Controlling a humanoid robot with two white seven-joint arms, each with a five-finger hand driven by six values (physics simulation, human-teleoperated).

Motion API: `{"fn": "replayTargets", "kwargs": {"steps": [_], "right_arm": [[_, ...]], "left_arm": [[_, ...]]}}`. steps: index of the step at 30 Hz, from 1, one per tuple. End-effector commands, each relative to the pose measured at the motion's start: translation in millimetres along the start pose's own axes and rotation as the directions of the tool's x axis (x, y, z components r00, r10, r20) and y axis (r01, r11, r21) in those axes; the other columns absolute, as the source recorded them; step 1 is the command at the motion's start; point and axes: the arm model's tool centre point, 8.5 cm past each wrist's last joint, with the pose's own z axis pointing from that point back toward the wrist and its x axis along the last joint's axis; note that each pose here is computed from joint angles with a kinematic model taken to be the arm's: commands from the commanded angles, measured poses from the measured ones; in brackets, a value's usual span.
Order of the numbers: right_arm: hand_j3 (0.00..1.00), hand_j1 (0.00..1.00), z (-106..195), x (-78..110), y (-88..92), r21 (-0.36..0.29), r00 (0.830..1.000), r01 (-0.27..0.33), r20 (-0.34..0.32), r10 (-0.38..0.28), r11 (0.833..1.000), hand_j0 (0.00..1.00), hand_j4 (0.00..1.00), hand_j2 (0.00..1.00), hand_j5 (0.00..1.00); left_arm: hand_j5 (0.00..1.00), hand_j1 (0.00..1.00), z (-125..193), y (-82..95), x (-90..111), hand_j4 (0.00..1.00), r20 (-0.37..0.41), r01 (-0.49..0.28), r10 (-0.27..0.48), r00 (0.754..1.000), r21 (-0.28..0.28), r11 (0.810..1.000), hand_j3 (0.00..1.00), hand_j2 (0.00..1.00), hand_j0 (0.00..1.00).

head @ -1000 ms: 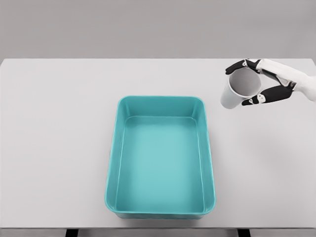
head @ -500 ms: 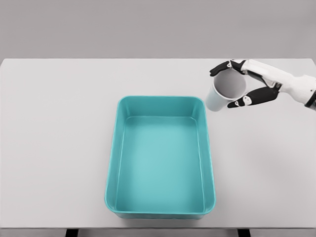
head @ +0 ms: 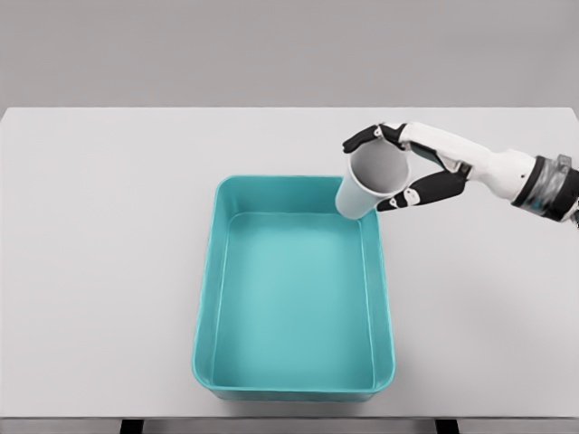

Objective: Put the paper cup into the basket with your right arm

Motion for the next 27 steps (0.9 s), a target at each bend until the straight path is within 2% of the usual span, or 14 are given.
{"fn": "replayTargets", "kwargs": {"steps": [1, 3, 15, 23, 27], "right_arm": [[0.67, 0.67, -6, -0.6, 6.5, 0.011, 1.000, 0.021, 0.012, -0.021, 1.000, 0.67, 0.67, 0.67, 0.67], [0.67, 0.67, -13, -2.4, 10.4, 0.012, 0.999, 0.044, 0.002, -0.044, 0.999, 0.67, 0.67, 0.67, 0.67], [0.67, 0.67, -43, -8.7, 40.4, 0.070, 0.996, 0.086, 0.003, -0.087, 0.994, 0.67, 0.67, 0.67, 0.67], [0.68, 0.68, -69, -21.5, 67.4, 0.110, 0.992, 0.122, -0.026, -0.120, 0.986, 0.68, 0.68, 0.68, 0.68], [0.68, 0.68, -72, -28.1, 75.1, 0.129, 0.990, 0.137, -0.046, -0.132, 0.982, 0.68, 0.68, 0.68, 0.68]], "left_arm": [[1.00, 1.00, 0, 0.0, 0, 1.00, -0.001, 0.000, 0.000, 1.000, 0.000, 1.000, 1.00, 1.00, 1.00], [1.00, 1.00, 0, 0.0, 0, 1.00, -0.001, 0.000, 0.000, 1.000, 0.000, 1.000, 1.00, 1.00, 1.00], [1.00, 1.00, 0, 0.0, 0, 1.00, 0.000, 0.000, 0.000, 1.000, 0.000, 1.000, 1.00, 1.00, 1.00], [1.00, 1.00, 0, 0.0, 0, 1.00, -0.001, 0.000, 0.000, 1.000, 0.000, 1.000, 1.00, 1.00, 1.00], [1.00, 1.00, 0, 0.0, 0, 1.00, 0.000, 0.002, -0.002, 1.000, 0.000, 1.000, 1.00, 1.00, 1.00]]}}
